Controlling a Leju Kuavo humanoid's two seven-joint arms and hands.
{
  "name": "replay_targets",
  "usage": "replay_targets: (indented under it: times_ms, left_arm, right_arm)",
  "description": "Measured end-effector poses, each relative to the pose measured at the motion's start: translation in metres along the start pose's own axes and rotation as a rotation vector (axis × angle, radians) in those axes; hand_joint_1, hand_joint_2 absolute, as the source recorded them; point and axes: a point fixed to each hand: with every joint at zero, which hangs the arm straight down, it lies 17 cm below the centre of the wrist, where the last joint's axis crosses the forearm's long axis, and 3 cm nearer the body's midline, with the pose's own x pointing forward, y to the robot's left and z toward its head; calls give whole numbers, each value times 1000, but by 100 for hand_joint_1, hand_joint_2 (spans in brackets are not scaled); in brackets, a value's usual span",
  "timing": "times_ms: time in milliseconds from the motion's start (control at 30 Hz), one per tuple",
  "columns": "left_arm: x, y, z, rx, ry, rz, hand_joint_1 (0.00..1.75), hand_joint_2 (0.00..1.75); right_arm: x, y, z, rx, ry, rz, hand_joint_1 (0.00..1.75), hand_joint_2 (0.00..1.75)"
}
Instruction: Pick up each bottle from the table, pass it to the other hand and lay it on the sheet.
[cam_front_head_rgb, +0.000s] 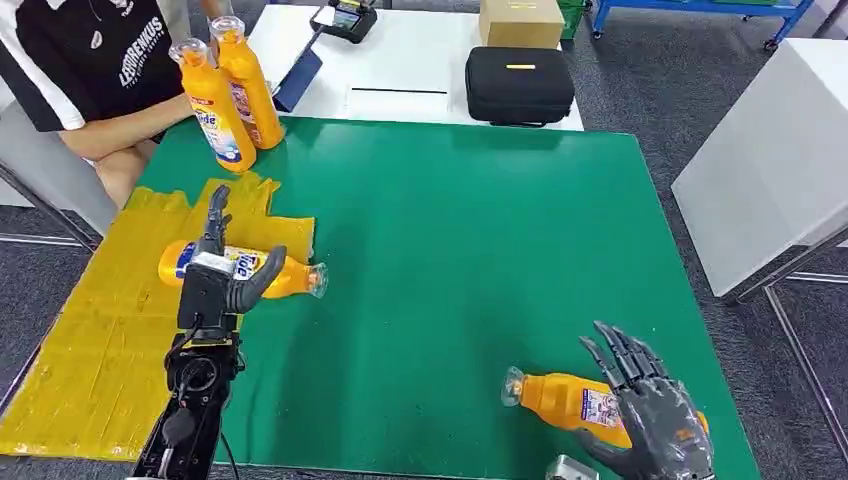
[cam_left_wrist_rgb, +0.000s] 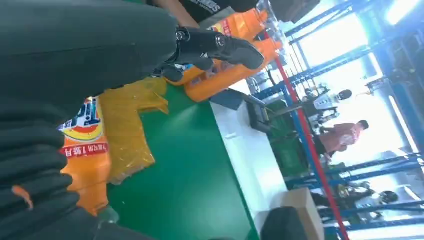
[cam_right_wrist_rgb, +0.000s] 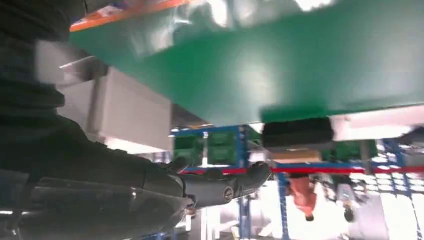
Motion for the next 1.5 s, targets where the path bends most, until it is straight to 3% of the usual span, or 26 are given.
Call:
replay_targets:
  times_ms: [433,1467,1500]
  left_arm:
    - [6,3,-2,22,-11,69,0,175]
    - [-2,-1,-5,23,17,86,0,175]
    - [-2,-1,-5,22,18,85,0,175]
  right_arm:
    - [-60,51,21,173,175,68,0,175]
    - [-94,150,46,447,346,-1,0,175]
    - [-95,151,46,449,347,-1,26,175]
